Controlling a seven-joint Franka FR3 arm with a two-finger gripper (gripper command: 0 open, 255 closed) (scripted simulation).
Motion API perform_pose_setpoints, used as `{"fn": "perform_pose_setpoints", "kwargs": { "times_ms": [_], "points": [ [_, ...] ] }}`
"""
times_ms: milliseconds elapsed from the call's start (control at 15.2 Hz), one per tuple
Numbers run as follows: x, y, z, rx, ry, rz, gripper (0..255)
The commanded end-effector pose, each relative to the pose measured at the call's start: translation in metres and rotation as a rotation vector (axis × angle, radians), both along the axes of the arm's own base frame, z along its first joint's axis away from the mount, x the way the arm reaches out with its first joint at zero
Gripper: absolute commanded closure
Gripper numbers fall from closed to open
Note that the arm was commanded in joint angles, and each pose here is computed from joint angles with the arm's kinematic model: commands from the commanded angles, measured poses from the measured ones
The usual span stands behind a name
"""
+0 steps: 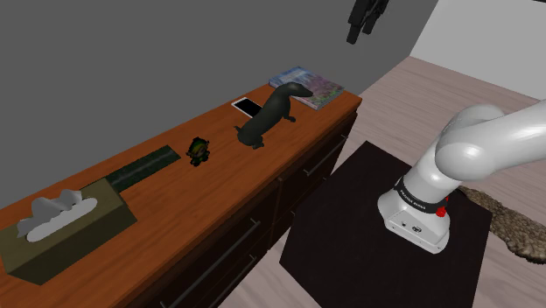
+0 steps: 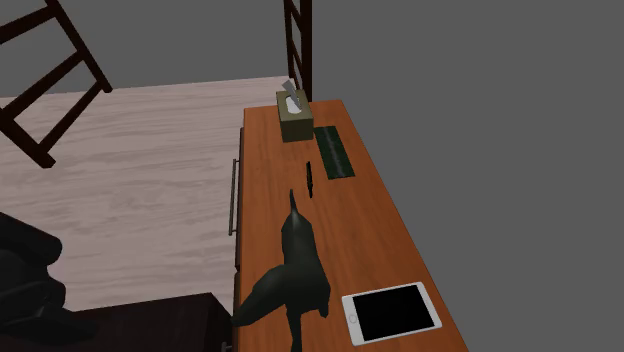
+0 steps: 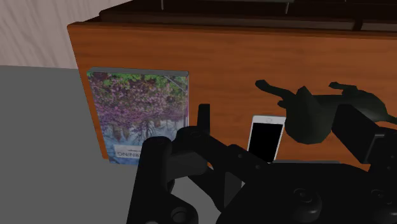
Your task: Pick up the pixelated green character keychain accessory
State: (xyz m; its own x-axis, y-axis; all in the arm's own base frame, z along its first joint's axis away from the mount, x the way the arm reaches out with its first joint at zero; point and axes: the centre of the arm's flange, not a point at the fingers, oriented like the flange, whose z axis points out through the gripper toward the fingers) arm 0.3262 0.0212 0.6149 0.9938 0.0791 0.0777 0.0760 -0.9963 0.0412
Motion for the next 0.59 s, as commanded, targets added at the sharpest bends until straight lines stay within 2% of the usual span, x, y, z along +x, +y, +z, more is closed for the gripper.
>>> {"fn": "perform_pose_setpoints", "kwargs": {
  "times_ms": [0,528],
  "points": [
    [0.000,0.000,0.000,0.000,0.000,0.000,0],
    [0.025,0.055,-0.069,0.136,-0.023,-0.053,0]
  ]
}}
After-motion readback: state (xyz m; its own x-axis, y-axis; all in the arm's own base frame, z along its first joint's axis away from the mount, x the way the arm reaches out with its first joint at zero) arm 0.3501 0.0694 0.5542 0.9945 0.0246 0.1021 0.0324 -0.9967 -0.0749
